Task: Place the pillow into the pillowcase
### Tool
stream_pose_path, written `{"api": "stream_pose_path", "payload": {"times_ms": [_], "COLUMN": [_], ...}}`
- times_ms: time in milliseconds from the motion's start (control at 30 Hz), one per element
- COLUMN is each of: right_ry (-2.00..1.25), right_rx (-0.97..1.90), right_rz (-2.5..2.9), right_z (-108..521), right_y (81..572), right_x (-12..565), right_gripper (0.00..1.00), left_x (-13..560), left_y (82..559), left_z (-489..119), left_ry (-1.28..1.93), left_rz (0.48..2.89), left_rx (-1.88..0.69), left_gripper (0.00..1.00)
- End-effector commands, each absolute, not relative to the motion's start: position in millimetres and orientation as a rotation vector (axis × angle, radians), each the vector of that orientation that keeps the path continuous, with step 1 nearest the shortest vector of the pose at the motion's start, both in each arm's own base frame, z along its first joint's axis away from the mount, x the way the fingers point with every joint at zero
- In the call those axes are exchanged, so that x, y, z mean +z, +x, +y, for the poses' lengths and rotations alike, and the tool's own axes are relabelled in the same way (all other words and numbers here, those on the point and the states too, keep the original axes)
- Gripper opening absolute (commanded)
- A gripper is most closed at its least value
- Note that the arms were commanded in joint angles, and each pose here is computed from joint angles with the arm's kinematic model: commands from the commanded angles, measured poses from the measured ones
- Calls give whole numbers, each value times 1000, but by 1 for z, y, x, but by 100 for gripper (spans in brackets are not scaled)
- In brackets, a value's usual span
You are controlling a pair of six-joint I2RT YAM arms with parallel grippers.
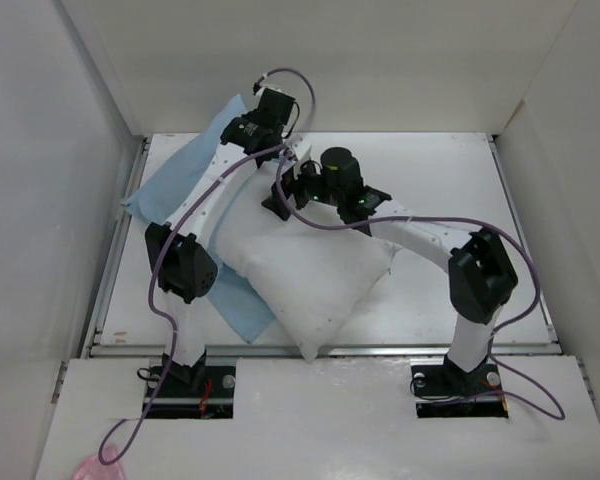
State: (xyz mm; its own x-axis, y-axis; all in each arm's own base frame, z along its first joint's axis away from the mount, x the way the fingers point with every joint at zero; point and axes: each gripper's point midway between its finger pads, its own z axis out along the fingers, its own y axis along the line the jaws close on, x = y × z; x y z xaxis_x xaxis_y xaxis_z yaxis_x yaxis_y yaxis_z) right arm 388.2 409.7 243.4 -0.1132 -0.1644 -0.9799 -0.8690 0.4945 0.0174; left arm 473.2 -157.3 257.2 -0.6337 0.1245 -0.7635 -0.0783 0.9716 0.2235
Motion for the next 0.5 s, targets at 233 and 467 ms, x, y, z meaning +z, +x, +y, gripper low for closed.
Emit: {"api": "stream_pose_path", "payload": {"times_ms": [233,467], "right_ry": [-799,-830], "right_rx": [671,663], "right_rz": [1705,1623], "right_z": [394,383], "right_y": [401,376], "right_x": [207,227], "right_gripper": [0,0], "left_x": [348,327], "left_y": [442,443], "left_z": [-133,-149], "left_ry": [-139,22], "left_rz": [2010,2095], "left_rx": [217,82], "left_gripper": [0,20]}}
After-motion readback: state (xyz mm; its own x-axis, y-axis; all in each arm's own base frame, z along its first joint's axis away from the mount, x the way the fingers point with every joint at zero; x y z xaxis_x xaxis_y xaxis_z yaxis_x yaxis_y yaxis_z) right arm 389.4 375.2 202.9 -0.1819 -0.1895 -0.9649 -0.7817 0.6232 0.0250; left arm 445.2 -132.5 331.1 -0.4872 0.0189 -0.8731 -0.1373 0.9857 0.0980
